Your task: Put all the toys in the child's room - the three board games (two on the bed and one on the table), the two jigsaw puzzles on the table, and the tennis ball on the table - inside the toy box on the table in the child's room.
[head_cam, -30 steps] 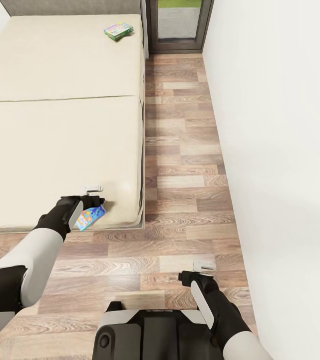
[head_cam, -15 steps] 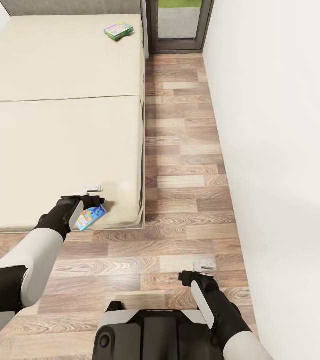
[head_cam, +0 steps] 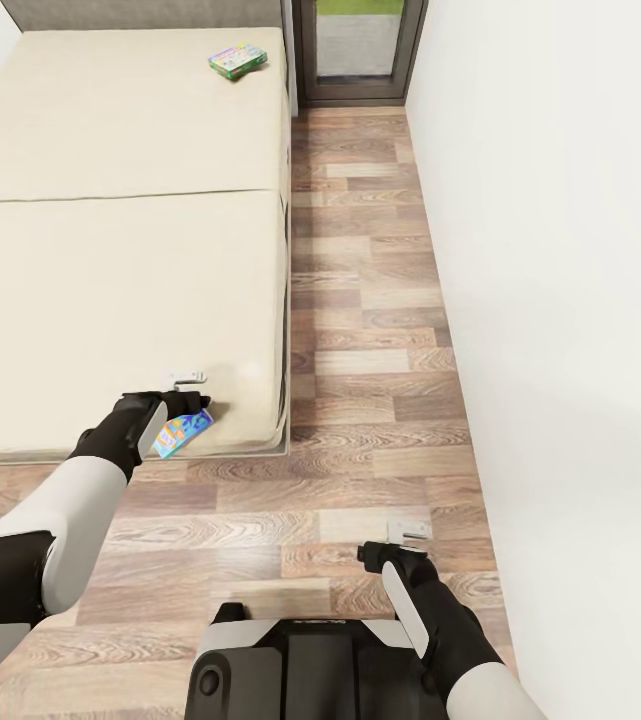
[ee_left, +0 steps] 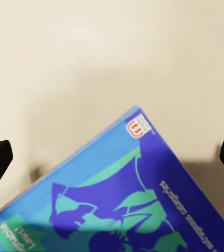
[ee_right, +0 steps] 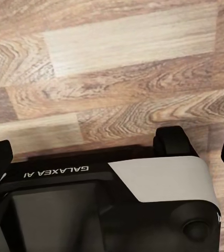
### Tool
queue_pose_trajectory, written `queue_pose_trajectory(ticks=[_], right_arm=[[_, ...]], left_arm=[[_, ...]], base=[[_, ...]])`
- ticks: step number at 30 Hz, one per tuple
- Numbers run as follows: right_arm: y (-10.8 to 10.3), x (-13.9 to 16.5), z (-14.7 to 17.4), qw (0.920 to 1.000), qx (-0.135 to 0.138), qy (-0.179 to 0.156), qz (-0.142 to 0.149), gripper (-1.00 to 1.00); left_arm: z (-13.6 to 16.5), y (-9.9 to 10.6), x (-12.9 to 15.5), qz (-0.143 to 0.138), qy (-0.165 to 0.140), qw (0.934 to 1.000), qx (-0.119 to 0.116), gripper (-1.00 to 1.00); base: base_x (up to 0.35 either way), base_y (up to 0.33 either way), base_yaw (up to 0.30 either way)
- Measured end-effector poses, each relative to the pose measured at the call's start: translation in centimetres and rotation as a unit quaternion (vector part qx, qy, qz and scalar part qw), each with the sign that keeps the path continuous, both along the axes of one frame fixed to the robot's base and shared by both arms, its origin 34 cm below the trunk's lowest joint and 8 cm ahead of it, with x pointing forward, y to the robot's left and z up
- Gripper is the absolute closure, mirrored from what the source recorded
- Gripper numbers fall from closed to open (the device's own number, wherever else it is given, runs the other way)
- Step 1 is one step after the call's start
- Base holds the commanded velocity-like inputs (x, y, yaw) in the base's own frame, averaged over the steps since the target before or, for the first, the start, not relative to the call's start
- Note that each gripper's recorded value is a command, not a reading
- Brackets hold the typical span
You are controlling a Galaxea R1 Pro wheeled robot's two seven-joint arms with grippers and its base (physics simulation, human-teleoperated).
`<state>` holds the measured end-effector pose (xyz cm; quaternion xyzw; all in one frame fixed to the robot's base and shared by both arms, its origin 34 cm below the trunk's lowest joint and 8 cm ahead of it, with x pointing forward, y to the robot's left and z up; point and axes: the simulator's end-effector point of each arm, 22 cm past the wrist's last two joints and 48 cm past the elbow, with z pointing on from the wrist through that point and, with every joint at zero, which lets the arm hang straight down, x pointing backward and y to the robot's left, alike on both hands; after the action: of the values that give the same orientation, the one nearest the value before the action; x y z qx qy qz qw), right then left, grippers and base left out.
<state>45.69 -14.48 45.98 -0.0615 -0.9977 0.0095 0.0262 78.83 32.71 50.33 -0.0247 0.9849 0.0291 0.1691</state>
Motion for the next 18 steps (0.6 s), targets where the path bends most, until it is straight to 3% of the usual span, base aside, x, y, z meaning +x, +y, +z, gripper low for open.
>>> queue_pose_trajectory(ticks=[18], right_arm=[[-0.01, -0.03, -0.01, 1.0000, 0.000, 0.000, 0.000, -1.00]], left_arm=[[0.00, 0.08, -0.02, 0.001, 0.000, 1.0000, -0.001, -1.00]], base=[[-0.002, 0.000, 0.000]])
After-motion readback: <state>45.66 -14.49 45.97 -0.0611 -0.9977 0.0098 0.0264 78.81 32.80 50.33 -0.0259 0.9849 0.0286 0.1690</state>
